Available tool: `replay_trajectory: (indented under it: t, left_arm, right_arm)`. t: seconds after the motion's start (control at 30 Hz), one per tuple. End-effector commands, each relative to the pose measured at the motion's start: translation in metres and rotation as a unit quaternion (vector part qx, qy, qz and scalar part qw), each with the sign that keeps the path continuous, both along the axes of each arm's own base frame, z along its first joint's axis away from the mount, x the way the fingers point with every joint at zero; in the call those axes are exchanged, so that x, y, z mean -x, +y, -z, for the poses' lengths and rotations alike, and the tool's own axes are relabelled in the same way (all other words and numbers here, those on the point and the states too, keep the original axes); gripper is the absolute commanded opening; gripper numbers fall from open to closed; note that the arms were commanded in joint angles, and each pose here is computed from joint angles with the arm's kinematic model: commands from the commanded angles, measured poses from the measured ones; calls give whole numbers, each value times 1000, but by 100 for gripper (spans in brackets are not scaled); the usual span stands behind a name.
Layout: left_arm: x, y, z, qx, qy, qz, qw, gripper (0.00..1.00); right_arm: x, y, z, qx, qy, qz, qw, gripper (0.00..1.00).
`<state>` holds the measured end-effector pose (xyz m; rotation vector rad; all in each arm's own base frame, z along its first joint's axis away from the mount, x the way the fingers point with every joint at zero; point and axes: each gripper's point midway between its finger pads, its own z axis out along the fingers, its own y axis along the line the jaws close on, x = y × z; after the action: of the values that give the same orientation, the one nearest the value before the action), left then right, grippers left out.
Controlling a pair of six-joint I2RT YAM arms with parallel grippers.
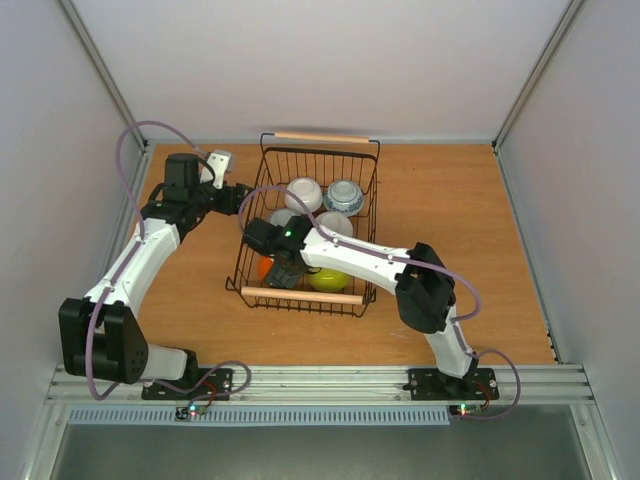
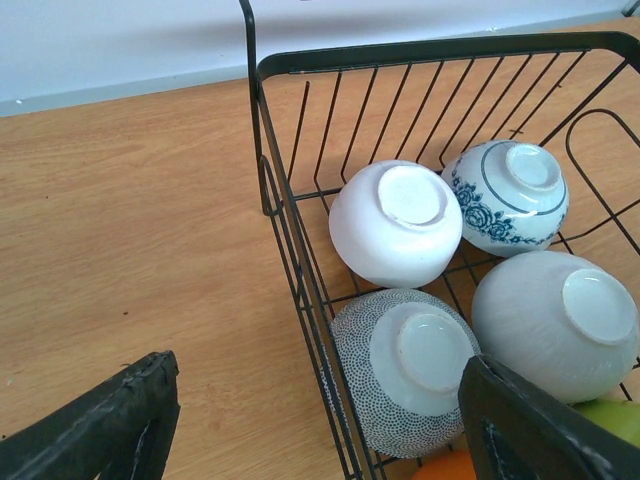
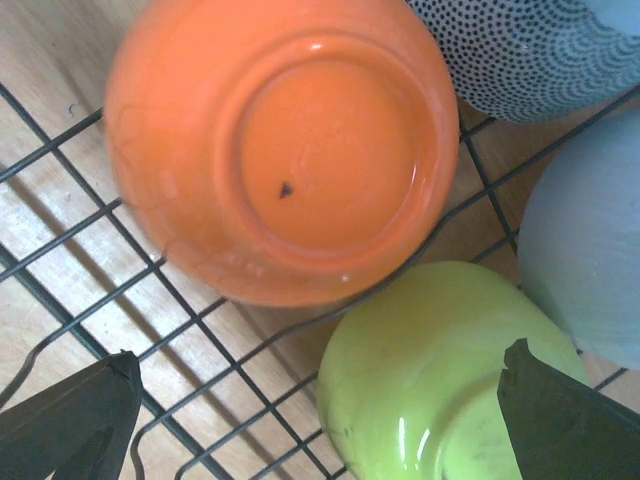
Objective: Load the bowls into the dish rack
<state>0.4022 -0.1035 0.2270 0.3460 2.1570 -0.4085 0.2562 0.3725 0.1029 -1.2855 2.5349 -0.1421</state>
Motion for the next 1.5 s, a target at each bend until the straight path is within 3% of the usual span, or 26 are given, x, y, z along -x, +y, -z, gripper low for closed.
replay_trajectory:
  t: [0.0,0.3,0.47,0.67,0.87,1.1,1.47]
  left_arm:
    - [-8,5,-11,1,-28,-12,1000,77]
    - [-7,15,-22,3,-53,-33,998,77]
    - [-8,22,-26,-2,-68,-51,996,77]
    - [-12,33,-24,-7,-70,-81,994,79]
    - [-16,44,-22,-8,-70,-116,991,82]
    - [-17,49,-23,-8,-73,-132,989,84]
    - [-17,50,-23,-10,-73,-133,988,85]
  right_arm:
    - [2,1,-48,-65,-38,-1,997,99]
    - [-27,-67,-109,-155,-99,131,974,99]
    - [-53,-154,-124,-190,-131,288,929,99]
    - [-43,-233,-123,-187,-182,402,878,99]
    - [-22,-283,-101,-134,-214,464,849,99]
    - [-14,-300,-80,-104,-208,485,843,99]
    - [-14,-303,-78,-111,-205,486,842,99]
